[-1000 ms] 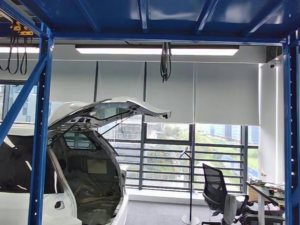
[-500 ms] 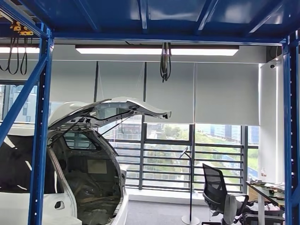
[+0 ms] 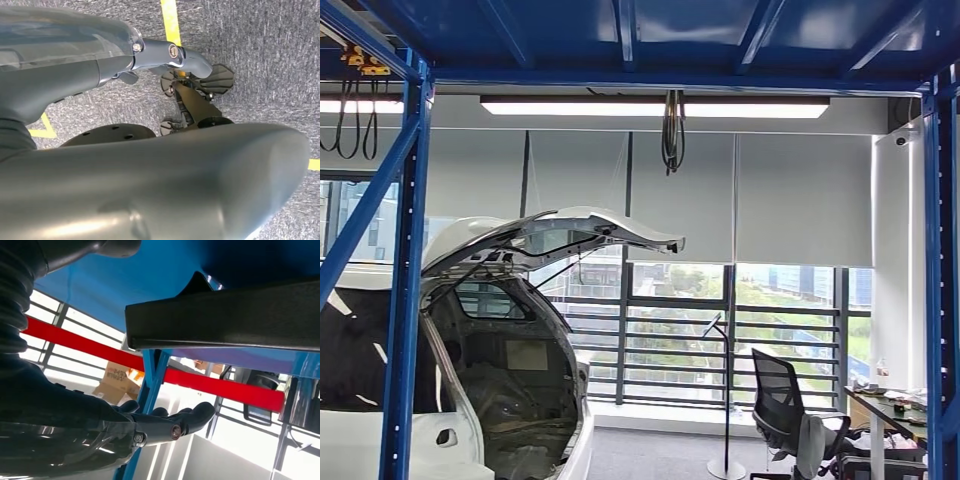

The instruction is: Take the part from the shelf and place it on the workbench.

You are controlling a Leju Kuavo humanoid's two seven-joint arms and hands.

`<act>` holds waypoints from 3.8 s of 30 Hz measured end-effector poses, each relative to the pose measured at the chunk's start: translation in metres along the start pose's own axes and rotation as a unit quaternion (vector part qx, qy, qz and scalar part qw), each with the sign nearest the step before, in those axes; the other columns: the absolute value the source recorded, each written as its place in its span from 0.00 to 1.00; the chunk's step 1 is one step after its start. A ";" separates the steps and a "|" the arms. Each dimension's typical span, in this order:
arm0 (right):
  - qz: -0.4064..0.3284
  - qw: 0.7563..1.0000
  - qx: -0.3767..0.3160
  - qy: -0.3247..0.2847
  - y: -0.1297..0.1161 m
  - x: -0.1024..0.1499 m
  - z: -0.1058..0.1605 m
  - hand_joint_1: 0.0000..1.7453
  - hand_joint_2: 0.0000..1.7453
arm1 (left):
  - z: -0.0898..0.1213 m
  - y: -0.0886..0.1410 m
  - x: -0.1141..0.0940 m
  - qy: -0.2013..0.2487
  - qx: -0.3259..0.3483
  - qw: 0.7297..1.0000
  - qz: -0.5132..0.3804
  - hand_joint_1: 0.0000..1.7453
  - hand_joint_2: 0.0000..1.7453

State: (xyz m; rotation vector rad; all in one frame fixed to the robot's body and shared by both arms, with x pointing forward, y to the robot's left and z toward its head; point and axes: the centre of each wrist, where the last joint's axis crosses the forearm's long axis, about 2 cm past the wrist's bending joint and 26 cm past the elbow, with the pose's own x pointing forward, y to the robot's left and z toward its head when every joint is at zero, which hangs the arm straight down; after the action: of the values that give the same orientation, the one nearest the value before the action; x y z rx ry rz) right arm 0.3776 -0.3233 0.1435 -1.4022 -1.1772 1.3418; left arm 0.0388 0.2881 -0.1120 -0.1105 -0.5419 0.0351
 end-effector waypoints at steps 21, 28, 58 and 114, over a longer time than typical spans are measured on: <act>0.002 1.000 0.002 -0.011 -0.007 0.018 -0.020 0.00 1.00 | 0.000 -0.001 0.001 -0.003 -0.002 1.000 -0.003 0.00 0.00; -0.011 1.000 0.006 -0.026 -0.017 0.035 -0.033 0.00 1.00 | -0.001 -0.004 0.002 -0.004 -0.006 1.000 -0.004 0.00 0.00; -0.078 0.991 0.073 -0.075 -0.048 0.078 -0.075 0.00 1.00 | -0.004 -0.013 0.005 -0.014 -0.023 1.000 -0.012 0.00 0.00; -0.116 0.986 -0.085 -0.081 -0.036 0.025 -0.059 1.00 1.00 | -0.009 -0.019 0.016 -0.088 -0.030 0.995 -0.043 0.00 0.00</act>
State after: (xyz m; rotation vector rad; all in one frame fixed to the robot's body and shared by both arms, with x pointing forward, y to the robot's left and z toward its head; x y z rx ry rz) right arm 0.4335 -0.2897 0.1772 -1.2450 -1.5441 1.2306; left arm 0.0577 0.2697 -0.1093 -0.1431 -0.7228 -0.0561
